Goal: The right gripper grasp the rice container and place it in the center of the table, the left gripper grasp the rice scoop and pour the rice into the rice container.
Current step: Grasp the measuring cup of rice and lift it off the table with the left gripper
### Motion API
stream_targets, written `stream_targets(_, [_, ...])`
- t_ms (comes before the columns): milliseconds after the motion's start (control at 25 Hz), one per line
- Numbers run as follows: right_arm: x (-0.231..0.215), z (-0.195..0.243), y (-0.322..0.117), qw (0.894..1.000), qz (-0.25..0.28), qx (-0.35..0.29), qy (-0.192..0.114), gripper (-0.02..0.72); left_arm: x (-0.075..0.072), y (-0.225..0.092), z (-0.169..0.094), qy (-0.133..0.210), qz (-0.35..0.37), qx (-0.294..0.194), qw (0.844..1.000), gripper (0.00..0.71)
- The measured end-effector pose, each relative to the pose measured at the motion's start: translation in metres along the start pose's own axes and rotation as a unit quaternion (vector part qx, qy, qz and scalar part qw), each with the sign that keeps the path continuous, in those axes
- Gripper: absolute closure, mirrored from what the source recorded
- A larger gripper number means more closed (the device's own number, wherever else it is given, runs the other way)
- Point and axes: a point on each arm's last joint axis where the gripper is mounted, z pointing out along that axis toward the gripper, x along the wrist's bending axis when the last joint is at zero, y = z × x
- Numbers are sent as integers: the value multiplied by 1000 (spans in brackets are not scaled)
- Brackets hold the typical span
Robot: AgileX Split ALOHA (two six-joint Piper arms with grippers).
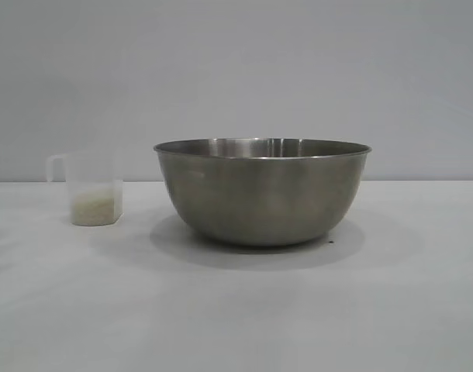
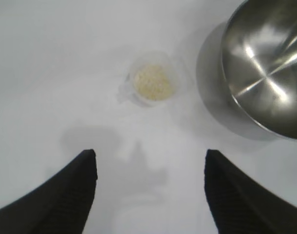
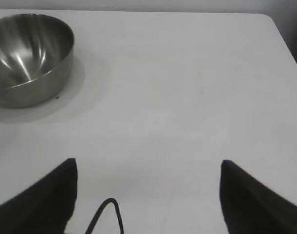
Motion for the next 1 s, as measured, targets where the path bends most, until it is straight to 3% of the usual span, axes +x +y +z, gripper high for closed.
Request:
stream_targets(480, [0,0,0,1000,0,0,0,155,4,-86,19,35,-12,-73,997,278])
stream_targets(720, [0,0,0,1000,0,0,0,155,5,-108,23,45,-38,-129,990,278])
stream_targets(1000, [0,0,0,1000,0,0,0,155,-8,-121,31,35,-17,-192,981,278])
